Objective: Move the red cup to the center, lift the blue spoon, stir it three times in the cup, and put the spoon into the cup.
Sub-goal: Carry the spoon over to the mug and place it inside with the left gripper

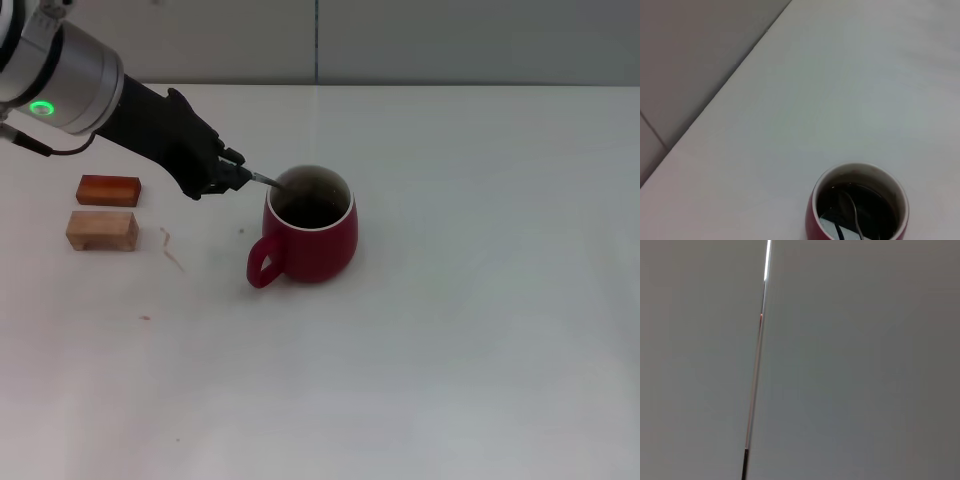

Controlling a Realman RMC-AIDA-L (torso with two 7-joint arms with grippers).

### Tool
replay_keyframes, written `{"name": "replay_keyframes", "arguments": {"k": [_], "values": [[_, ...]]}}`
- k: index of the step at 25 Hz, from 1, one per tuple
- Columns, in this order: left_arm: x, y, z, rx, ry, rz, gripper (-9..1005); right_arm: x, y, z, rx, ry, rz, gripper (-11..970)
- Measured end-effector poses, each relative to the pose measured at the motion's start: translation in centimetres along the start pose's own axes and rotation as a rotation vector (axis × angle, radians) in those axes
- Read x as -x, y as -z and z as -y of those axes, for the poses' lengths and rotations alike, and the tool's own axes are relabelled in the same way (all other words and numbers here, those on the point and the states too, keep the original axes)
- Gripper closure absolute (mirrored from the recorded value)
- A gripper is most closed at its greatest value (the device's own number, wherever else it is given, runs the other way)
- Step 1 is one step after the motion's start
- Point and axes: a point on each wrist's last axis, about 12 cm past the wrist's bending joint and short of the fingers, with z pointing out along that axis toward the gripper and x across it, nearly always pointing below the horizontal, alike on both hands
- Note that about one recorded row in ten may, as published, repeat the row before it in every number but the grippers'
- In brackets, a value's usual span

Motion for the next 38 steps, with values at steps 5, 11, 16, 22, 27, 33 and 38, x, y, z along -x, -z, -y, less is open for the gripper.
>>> {"name": "replay_keyframes", "arguments": {"k": [5,11,16,22,27,33,38], "values": [[0.5,-0.2,0.3,-0.009,-0.028,-0.013,853,0.0,0.1,0.1,-0.001,0.001,-0.001,296],[1.3,-0.8,0.6,-0.004,-0.073,-0.04,853,0.0,0.0,0.0,-0.001,0.001,-0.001,297],[1.8,-1.2,0.7,0.015,-0.098,-0.051,853,0.0,0.1,0.1,-0.002,0.002,-0.002,298],[2.1,-1.8,0.9,0.037,-0.13,-0.073,853,-0.1,0.2,0.2,-0.003,0.003,-0.004,297],[2.3,-2.1,1.1,0.042,-0.151,-0.09,853,-0.1,0.3,0.2,-0.004,0.003,-0.003,296],[2.2,-2.2,1.0,0.055,-0.162,-0.104,853,0.0,0.4,0.3,-0.007,0.005,0.002,297],[1.8,-2.2,0.8,0.067,-0.163,-0.123,853,-0.1,0.5,0.4,-0.008,0.006,0.001,298]]}}
